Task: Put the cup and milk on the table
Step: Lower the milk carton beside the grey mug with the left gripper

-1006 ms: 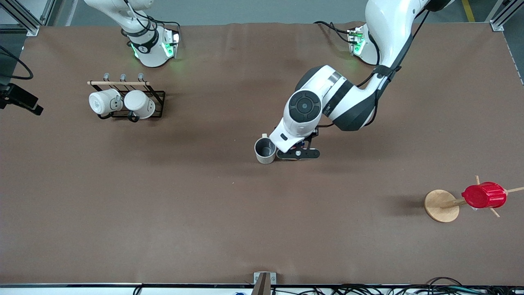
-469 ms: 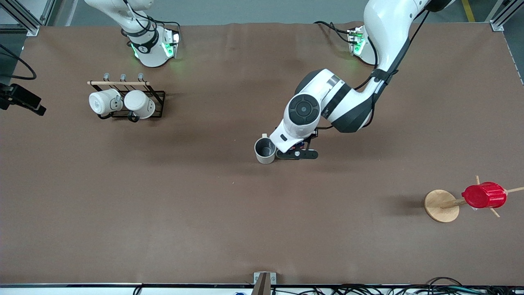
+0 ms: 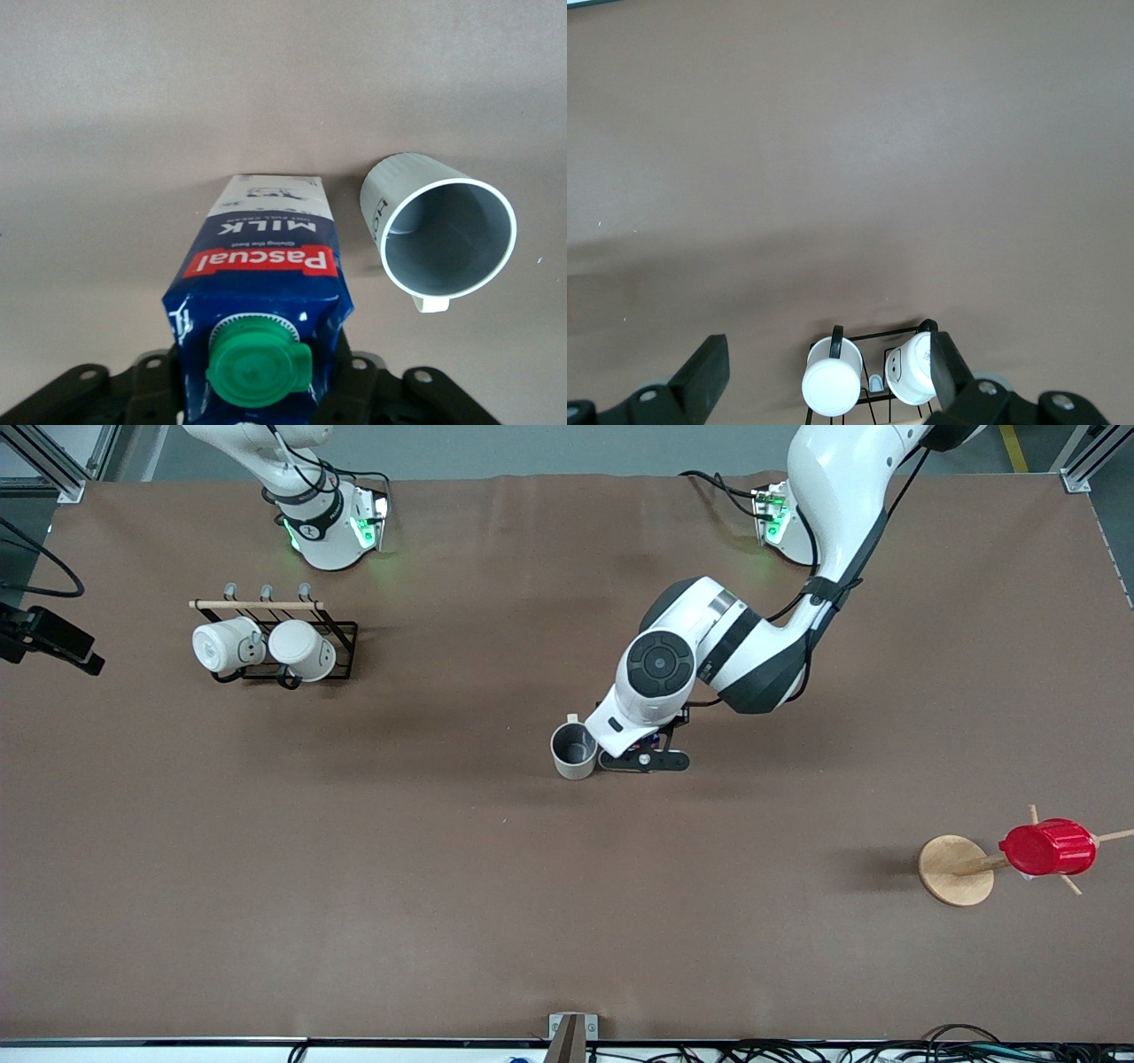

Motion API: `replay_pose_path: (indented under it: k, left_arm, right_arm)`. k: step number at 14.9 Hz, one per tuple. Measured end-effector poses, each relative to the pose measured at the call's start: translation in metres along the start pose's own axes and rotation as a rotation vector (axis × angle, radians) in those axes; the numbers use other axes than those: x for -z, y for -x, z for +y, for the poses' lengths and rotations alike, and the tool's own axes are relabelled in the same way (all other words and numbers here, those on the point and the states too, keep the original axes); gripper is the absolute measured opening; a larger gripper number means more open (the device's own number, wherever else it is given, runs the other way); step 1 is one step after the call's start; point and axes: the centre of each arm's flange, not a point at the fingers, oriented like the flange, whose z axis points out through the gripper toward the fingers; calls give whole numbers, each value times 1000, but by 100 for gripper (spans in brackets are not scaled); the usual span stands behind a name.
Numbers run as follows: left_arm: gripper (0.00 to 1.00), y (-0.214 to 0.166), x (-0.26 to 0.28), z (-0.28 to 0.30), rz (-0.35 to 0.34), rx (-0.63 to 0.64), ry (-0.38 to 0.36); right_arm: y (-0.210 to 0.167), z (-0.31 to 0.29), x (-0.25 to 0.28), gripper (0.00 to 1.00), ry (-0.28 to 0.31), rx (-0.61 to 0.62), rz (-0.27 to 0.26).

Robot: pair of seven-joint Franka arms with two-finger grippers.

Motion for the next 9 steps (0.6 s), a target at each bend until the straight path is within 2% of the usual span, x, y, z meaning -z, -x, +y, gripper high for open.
replay_pose_path:
  k: [3,4,9]
  left_arm:
    - [95,-1,6,0,10,2,6]
    - [100,-1,11,0,17,3,11]
    - [100,3,64,-13,92,20,40]
  right_arm:
    - [0,0,0,100,0,0,0]
    - [0,0,0,100,0,0,0]
    - [0,-1,0,100,0,16,-3]
